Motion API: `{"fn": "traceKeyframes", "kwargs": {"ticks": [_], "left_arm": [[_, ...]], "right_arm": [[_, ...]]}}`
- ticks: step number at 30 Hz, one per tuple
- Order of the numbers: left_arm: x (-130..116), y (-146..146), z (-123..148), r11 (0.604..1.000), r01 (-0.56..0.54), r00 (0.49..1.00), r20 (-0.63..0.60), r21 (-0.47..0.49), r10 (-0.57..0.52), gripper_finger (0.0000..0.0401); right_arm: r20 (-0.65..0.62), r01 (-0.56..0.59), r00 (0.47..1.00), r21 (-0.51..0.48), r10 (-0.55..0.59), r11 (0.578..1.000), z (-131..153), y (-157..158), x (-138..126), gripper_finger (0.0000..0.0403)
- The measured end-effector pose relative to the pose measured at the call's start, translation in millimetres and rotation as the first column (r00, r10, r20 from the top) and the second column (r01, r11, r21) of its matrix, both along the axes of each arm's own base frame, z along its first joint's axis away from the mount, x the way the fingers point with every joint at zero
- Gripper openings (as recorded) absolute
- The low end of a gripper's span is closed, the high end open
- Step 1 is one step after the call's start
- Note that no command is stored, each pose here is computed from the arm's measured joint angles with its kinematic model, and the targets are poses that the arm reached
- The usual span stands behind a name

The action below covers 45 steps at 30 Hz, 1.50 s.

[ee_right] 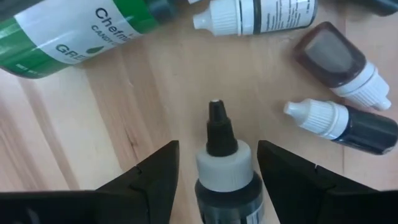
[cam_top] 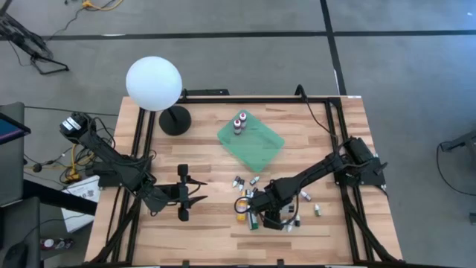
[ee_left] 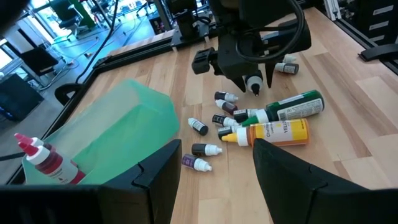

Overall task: Pick & Place food coloring
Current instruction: Put the large black food coloring bottle into the green bin

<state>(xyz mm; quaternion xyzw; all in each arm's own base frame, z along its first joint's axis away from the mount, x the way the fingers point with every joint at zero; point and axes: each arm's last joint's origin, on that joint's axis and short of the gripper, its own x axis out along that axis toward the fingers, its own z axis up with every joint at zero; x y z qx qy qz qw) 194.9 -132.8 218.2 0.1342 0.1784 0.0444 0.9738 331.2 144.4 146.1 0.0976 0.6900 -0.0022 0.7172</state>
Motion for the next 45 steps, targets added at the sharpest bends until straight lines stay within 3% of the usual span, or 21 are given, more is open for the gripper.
{"fn": "traceKeyframes", "kwargs": {"ticks": [17,45], "left_arm": [[0.1,-0.1,0.1,1.000,0.000,1.000,0.001,-0.001,0.000,0.0194],[0.1,-0.1,0.2,1.000,-0.002,1.000,0.003,-0.008,0.002,0.0194]], "right_arm": [[-0.004,-0.035,0.999,-0.001,0.035,0.999,-0.1,-0.2,-0.8,0.0136],[-0.036,-0.060,0.998,-0.017,0.060,0.998,-0.2,-1.7,-4.0,0.0123]]}}
